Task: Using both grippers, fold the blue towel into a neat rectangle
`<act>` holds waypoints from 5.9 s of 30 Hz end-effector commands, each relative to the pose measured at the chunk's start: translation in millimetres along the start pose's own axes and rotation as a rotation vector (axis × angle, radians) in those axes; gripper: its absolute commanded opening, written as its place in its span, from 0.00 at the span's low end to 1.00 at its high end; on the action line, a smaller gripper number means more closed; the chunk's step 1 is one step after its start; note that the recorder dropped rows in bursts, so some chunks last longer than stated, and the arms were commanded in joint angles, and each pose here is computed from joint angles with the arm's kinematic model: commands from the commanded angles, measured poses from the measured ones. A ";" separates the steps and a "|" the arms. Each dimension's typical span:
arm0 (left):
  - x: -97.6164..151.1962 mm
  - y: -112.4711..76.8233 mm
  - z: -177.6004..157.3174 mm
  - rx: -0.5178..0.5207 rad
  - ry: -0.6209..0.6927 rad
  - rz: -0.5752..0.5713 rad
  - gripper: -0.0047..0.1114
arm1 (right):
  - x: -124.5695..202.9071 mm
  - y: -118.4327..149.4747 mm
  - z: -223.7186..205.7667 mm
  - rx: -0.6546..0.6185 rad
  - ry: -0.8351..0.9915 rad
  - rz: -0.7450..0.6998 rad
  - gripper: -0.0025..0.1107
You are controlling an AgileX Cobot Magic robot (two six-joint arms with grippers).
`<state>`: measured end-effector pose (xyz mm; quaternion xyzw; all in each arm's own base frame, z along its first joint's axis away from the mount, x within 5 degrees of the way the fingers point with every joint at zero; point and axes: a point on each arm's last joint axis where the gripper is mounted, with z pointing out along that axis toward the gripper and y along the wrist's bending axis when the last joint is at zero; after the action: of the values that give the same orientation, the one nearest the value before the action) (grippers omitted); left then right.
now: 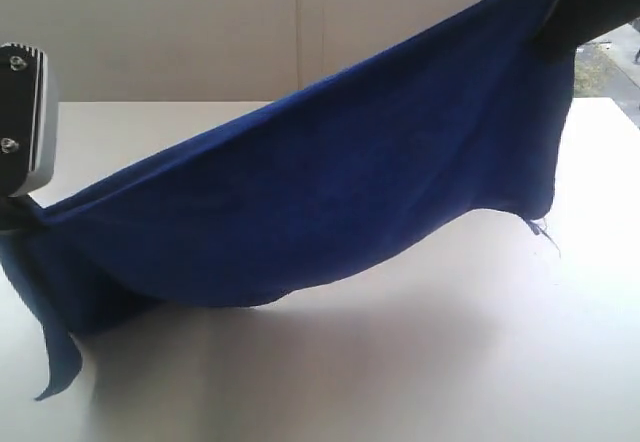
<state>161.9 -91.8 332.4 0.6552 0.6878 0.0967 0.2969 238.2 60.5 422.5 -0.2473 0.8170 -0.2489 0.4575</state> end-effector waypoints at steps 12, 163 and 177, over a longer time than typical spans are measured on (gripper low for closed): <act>-4.3 -17.6 -65.6 0.159 -0.118 0.066 0.04 | 40.3 1.4 -35.9 -0.147 0.199 0.099 0.02; 1.4 32.8 218.0 0.551 0.121 -0.628 0.04 | 118.7 166.8 237.0 -0.733 0.615 0.063 0.02; 32.4 14.3 229.5 0.428 0.302 -0.551 0.04 | 139.2 162.3 255.1 -0.538 0.702 -0.034 0.02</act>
<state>301.3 -120.4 149.2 0.4711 0.8775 -0.0478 0.0761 370.0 54.1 129.6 -0.2689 0.9542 -0.0933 0.0919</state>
